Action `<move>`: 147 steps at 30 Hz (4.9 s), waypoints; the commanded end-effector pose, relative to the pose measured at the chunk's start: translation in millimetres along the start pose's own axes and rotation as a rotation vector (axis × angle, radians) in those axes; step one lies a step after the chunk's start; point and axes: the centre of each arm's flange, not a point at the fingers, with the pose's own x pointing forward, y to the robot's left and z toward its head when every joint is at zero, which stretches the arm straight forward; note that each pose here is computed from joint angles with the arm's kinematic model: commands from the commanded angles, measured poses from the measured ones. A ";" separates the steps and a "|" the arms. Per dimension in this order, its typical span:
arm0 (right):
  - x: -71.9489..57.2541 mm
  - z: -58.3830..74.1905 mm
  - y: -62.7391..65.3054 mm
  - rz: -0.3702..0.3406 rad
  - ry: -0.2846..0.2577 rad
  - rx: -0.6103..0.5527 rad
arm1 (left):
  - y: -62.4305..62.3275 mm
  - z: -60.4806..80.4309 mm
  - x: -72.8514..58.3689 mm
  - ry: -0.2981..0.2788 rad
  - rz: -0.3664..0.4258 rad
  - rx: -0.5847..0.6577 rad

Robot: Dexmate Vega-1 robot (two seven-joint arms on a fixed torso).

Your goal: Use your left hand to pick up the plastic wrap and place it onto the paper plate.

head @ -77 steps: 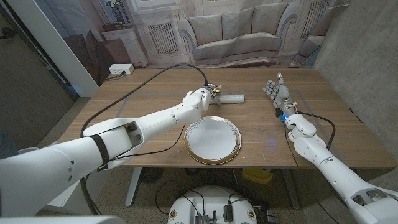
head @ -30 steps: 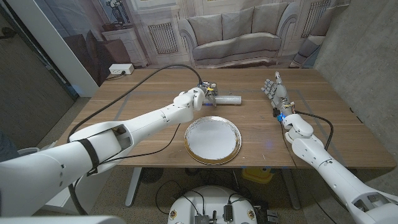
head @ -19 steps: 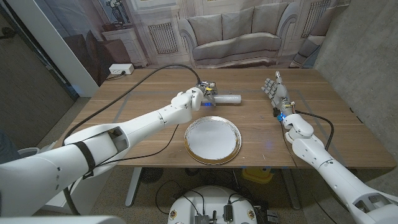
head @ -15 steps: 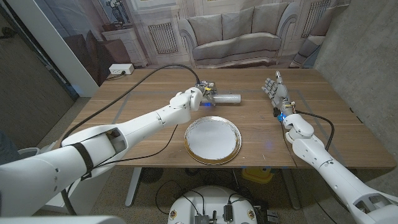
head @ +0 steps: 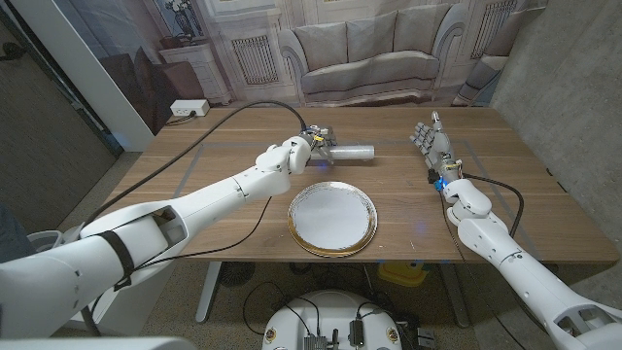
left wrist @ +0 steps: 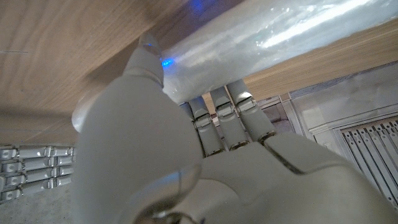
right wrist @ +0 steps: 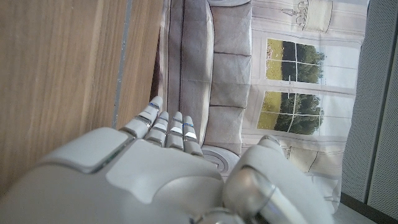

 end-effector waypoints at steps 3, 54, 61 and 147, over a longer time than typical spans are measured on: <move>-5.1 0.0 2.2 -0.010 -0.004 0.000 | 9.0 -7.8 -9.0 -0.060 0.016 -0.020; -5.8 0.3 4.0 -0.025 -0.018 -0.003 | 23.9 -26.6 -56.3 -0.153 0.043 -0.026; -6.5 -0.2 4.5 -0.027 -0.019 -0.003 | 24.9 -23.5 -63.6 -0.161 0.047 -0.023; 3.4 2.5 7.5 -0.014 -0.011 -0.008 | 4.1 11.1 -143.6 -0.364 0.047 0.003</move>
